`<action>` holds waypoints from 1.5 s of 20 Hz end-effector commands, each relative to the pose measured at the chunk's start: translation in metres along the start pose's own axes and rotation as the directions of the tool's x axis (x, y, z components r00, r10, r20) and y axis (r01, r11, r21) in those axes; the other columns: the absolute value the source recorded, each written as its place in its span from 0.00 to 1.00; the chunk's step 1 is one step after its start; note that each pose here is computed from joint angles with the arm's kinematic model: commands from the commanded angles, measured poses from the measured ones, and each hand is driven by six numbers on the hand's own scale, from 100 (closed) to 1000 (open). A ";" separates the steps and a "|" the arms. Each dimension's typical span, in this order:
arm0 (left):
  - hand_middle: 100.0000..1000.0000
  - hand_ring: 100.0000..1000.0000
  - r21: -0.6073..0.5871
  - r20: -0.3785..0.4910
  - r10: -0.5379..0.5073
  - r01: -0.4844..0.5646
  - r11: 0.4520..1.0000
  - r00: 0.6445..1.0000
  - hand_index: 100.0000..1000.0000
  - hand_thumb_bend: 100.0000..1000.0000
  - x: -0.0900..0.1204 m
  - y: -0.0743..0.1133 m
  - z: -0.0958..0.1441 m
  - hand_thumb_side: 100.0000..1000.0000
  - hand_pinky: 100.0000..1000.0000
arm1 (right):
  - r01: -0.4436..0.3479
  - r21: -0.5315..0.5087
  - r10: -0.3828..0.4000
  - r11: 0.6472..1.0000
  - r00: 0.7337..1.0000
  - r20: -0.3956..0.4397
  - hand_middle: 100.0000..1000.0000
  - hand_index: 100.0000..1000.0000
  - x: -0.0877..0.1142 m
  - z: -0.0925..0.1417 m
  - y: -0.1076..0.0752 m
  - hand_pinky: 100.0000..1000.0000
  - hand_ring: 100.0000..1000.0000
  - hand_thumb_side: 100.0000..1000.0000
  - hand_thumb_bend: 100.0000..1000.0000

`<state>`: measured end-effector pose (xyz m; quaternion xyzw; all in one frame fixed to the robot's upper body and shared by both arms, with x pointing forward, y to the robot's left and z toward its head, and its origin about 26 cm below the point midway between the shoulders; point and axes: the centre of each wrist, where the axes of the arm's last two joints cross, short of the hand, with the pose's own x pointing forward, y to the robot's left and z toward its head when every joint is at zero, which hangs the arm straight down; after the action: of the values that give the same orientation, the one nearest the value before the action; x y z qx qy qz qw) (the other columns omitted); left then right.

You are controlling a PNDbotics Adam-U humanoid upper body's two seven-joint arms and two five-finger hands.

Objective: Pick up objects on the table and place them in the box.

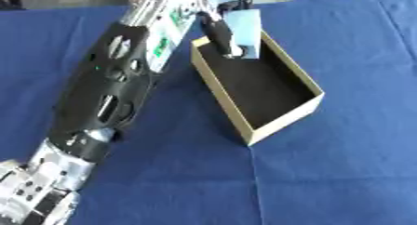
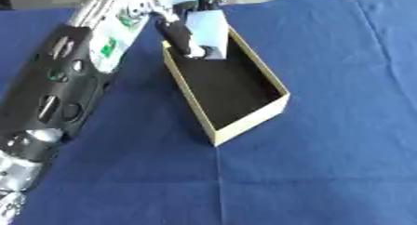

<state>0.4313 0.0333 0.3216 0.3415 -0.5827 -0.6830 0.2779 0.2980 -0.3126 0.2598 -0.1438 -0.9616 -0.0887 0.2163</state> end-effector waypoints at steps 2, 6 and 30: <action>0.44 0.57 0.017 -0.019 -0.037 0.037 0.999 0.999 0.45 0.00 0.007 0.000 -0.004 0.19 0.59 | 0.008 0.008 -0.008 1.000 1.000 0.021 0.60 0.80 0.005 -0.005 0.001 0.66 0.82 0.98 0.00; 0.45 0.58 -0.024 -0.030 -0.043 0.042 0.999 0.999 0.46 0.00 0.005 -0.009 -0.008 0.21 0.60 | 0.005 0.006 -0.005 1.000 1.000 0.014 0.60 0.80 0.004 -0.004 0.001 0.67 0.82 0.98 0.00; 0.84 0.93 0.025 -0.110 -0.094 0.098 0.995 0.989 0.96 1.00 -0.001 -0.022 -0.005 0.81 0.78 | -0.014 0.000 0.014 1.000 1.000 0.002 0.59 0.80 0.002 0.001 -0.001 0.67 0.82 0.98 0.00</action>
<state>0.4393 0.0310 0.2847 0.3826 -0.5448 -0.6885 0.2876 0.2980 -0.3116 0.2532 -0.1443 -0.9580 -0.0963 0.2283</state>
